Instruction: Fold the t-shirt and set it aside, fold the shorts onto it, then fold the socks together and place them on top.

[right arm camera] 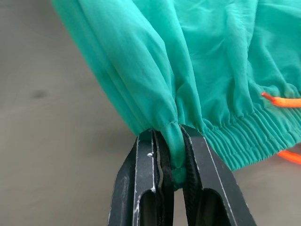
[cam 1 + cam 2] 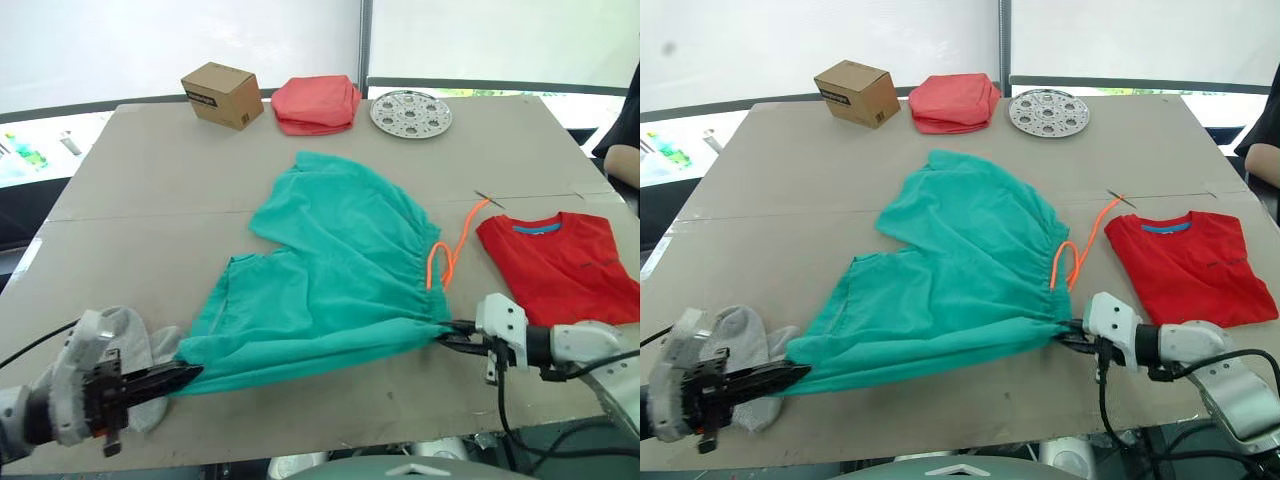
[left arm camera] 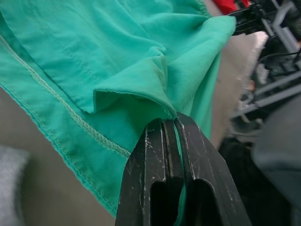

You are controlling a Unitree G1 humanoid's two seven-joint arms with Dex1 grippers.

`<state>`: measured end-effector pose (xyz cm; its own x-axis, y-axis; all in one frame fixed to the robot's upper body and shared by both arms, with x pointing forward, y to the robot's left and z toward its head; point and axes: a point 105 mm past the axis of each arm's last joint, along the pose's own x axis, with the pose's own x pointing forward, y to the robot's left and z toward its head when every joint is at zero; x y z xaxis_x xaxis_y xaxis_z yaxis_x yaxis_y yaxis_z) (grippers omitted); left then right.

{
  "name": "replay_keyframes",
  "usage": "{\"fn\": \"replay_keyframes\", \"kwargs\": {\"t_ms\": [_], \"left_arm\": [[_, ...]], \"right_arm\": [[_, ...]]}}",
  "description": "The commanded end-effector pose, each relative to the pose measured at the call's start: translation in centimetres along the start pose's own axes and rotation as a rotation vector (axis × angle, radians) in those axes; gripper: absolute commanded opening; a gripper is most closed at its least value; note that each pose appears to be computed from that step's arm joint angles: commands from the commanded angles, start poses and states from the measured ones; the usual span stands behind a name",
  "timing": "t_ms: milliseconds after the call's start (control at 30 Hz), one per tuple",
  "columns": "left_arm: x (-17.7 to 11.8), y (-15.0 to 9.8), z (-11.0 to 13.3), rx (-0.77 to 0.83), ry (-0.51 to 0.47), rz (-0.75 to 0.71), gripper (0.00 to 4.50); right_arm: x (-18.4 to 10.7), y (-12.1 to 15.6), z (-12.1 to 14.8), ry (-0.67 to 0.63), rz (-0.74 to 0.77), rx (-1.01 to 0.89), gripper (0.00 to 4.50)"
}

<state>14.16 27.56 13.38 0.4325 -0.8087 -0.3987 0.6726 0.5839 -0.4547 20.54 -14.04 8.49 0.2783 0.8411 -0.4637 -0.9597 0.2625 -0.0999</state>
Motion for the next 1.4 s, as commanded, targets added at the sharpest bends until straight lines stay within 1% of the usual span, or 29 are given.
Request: {"fn": "replay_keyframes", "kwargs": {"t_ms": [33, 100, 167, 233, 300, 367, 433, 467, 533, 600, 667, 733, 767, 833, 867, 967, 1033, 1133, 1167, 1233, 1267, 1300, 1367, 1400], "left_arm": [[-1.4, 1.7, 4.8, 0.090, -0.116, 0.066, 0.06], [-1.0, 3.3, 7.5, 0.173, -0.169, 0.119, 0.06], [0.0, 5.6, 10.2, 0.289, -0.197, 0.225, 0.06], [1.9, 7.1, 14.1, 0.381, -0.263, 0.302, 0.06], [4.6, 7.6, 17.5, 0.505, -0.282, 0.336, 0.06], [6.9, 7.8, 20.0, 0.564, -0.323, 0.346, 0.06], [8.5, 8.6, 22.0, 0.587, -0.353, 0.395, 0.06], [9.3, 8.9, 23.0, 0.621, -0.360, 0.421, 0.06], [11.8, 8.9, 26.0, 0.710, -0.394, 0.460, 0.06], [13.4, 9.0, 28.1, 0.768, -0.412, 0.493, 0.06], [14.0, 9.5, 28.7, 0.808, -0.405, 0.522, 0.06], [15.4, 9.4, 29.2, 0.819, -0.405, 0.496, 0.06], [16.2, 9.5, 29.0, 0.823, -0.385, 0.487, 0.06], [17.9, 9.9, 27.9, 0.865, -0.315, 0.471, 0.06], [18.5, 9.9, 27.4, 0.877, -0.297, 0.457, 0.06], [20.2, 10.6, 25.6, 0.828, -0.256, 0.418, 0.06], [20.6, 11.3, 25.0, 0.762, -0.266, 0.428, 0.06], [19.8, 12.1, 25.0, 0.714, -0.309, 0.461, 1.08], [19.5, 12.0, 25.1, 0.716, -0.323, 0.459, 1.41], [17.7, 11.5, 25.5, 0.662, -0.388, 0.389, 2.48], [17.0, 11.3, 25.5, 0.648, -0.405, 0.367, 2.93], [15.9, 10.9, 25.5, 0.619, -0.441, 0.331, 3.27], [14.6, 9.6, 25.1, 0.549, -0.497, 0.261, 3.27], [14.2, 8.7, 24.7, 0.530, -0.508, 0.220, 3.27]], "right_arm": [[-1.8, -3.1, 2.4, -0.060, -0.100, 0.017, 0.00], [-1.8, -5.1, 3.3, -0.082, -0.178, 0.045, 0.00], [-2.0, -7.0, 4.1, -0.084, -0.254, 0.059, 0.00], [-2.3, -8.8, 5.1, -0.095, -0.325, 0.082, 0.00], [-2.5, -10.6, 6.0, -0.094, -0.412, 0.102, 0.00], [-2.3, -11.7, 6.5, -0.105, -0.456, 0.126, 0.00], [-2.0, -12.8, 6.7, -0.097, -0.513, 0.124, 0.00], [-2.0, -13.6, 6.9, -0.091, -0.557, 0.125, 0.00], [-1.7, -15.7, 7.7, -0.089, -0.651, 0.121, 0.00], [-1.4, -16.8, 8.1, -0.064, -0.684, 0.101, 0.00], [-1.6, -17.6, 8.2, -0.057, -0.720, 0.104, 0.00], [-1.8, -18.4, 8.2, -0.039, -0.749, 0.095, 0.00], [-1.8, -18.6, 8.2, -0.034, -0.758, 0.096, 0.00], [-1.8, -18.8, 8.2, -0.026, -0.758, 0.100, 0.00], [-1.8, -18.8, 8.2, -0.023, -0.755, 0.102, 0.00], [-1.3, -18.5, 7.9, -0.004, -0.723, 0.109, 0.00], [-1.1, -18.3, 7.7, -0.006, -0.699, 0.114, 0.00], [-1.9, -18.8, 6.9, 0.016, -0.767, 0.106, 1.23], [-2.2, -18.9, 6.8, 0.018, -0.786, 0.105, 1.54], [-4.6, -18.8, 6.9, 0.010, -0.867, 0.087, 2.60], [-5.4, -18.5, 6.9, 0.010, -0.886, 0.078, 3.03], [-6.2, -18.0, 7.2, -0.018, -0.895, 0.074, 3.40], [-6.8, -16.6, 8.3, -0.080, -0.874, 0.045, 3.40], [-6.8, -15.9, 8.9, -0.109, -0.861, 0.023, 3.40]]}}
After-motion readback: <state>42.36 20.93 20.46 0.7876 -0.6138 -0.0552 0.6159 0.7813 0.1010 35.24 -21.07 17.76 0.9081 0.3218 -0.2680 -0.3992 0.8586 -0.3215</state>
